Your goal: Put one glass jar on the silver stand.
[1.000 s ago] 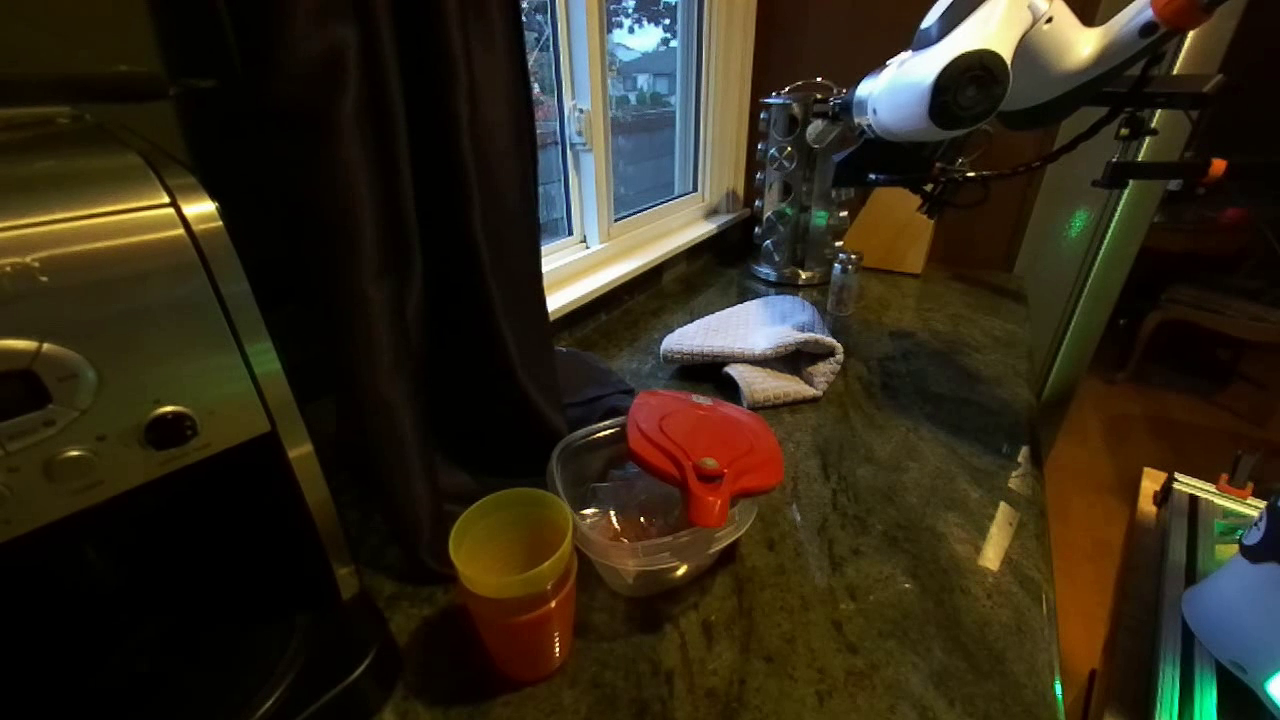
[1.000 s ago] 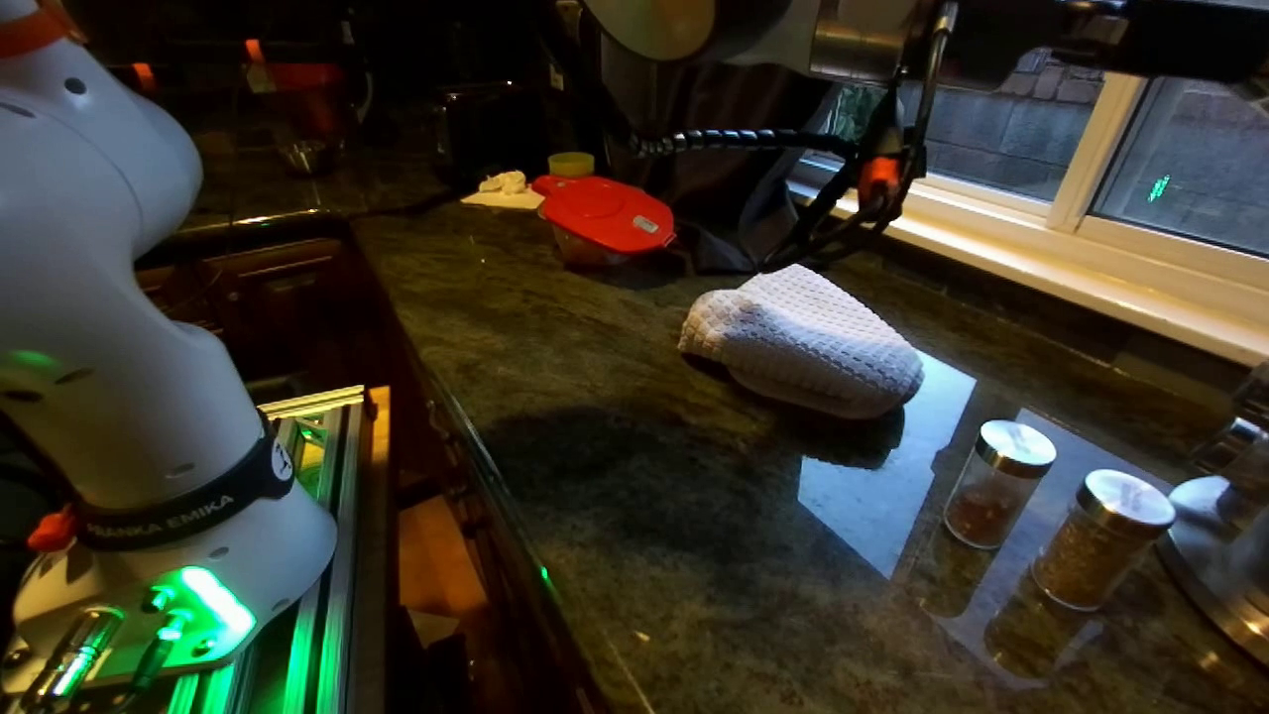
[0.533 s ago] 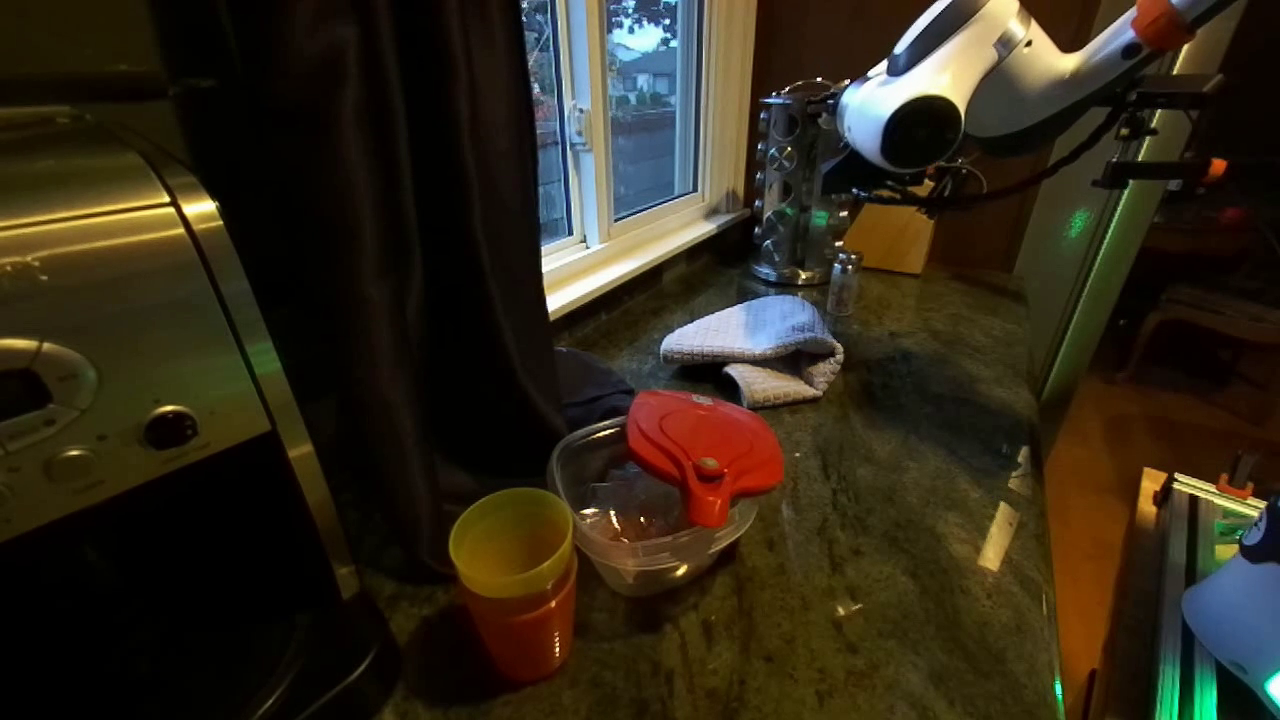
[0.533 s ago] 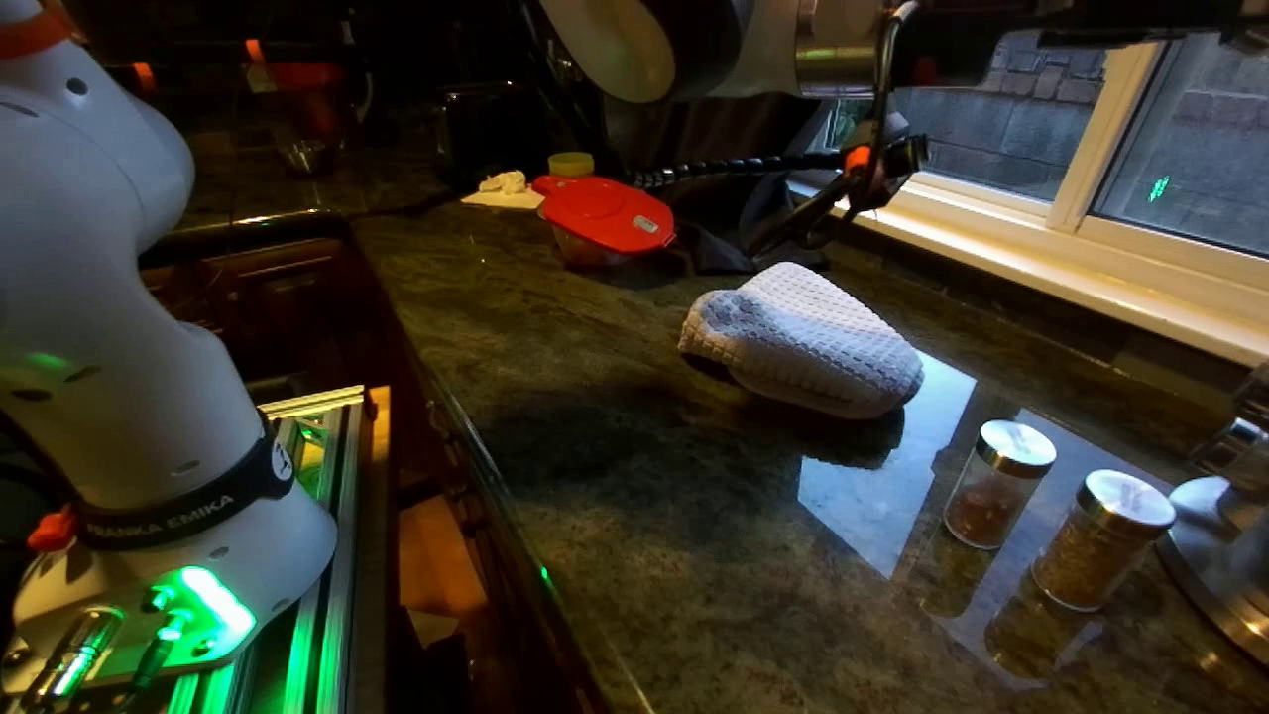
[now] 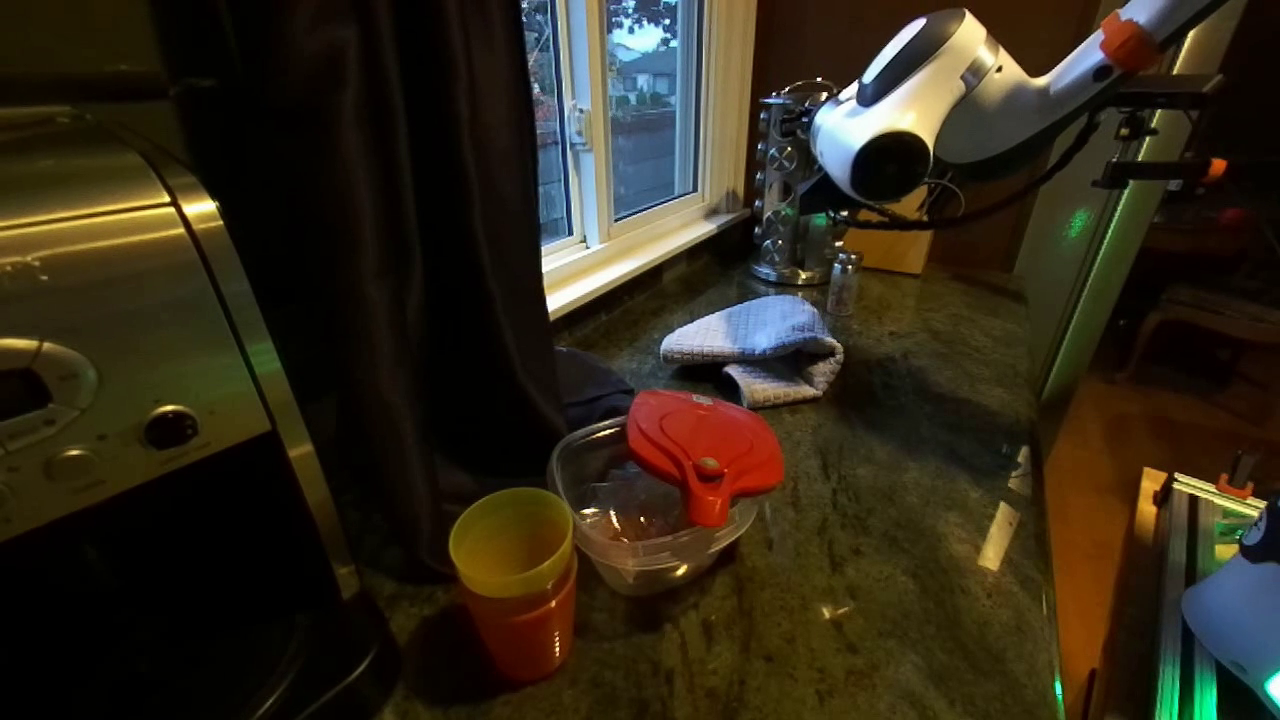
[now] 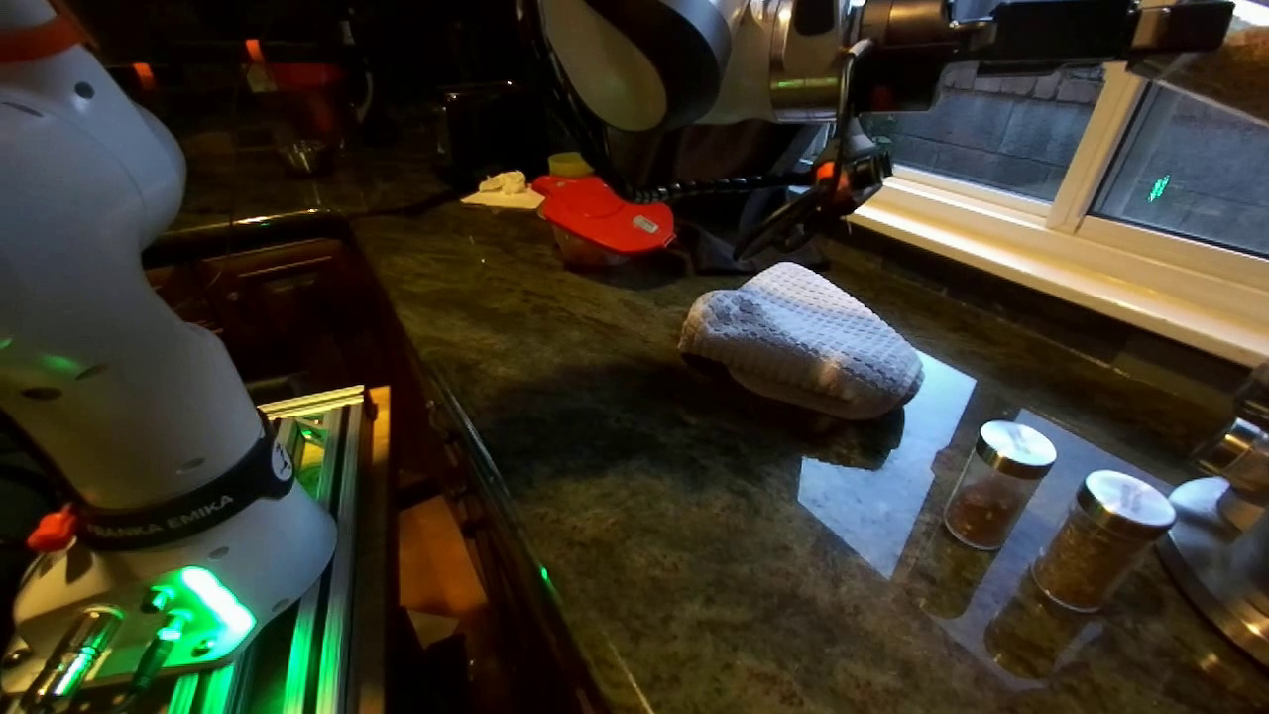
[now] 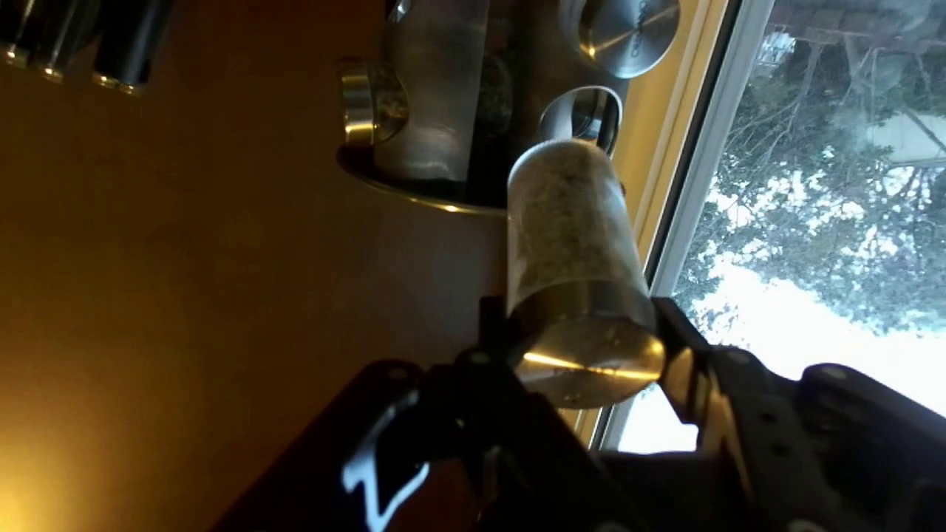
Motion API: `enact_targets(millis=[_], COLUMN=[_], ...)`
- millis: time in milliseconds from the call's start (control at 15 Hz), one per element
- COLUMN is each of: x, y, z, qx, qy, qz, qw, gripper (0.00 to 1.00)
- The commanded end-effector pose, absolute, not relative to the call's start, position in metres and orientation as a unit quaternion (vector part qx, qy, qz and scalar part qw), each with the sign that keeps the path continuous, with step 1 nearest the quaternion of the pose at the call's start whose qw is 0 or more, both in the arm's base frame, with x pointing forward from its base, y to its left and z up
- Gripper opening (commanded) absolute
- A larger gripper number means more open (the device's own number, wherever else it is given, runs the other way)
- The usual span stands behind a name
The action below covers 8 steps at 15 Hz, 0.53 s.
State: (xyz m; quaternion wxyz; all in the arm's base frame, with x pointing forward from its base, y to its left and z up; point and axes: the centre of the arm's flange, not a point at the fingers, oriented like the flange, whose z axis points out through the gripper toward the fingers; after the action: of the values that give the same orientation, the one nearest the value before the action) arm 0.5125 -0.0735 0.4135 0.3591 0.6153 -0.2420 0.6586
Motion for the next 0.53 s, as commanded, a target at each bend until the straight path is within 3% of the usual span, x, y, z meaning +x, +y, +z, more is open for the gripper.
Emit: enact_targets(millis=[0,467], x=[0.533,0.570], y=[-0.069,-0.062], z=[0.409,0.414], qx=[0.618,0.607], qy=[-0.250,-0.265], qz=[0.646,0.630], qw=[0.371,0.406], gripper=[0.24,0.24])
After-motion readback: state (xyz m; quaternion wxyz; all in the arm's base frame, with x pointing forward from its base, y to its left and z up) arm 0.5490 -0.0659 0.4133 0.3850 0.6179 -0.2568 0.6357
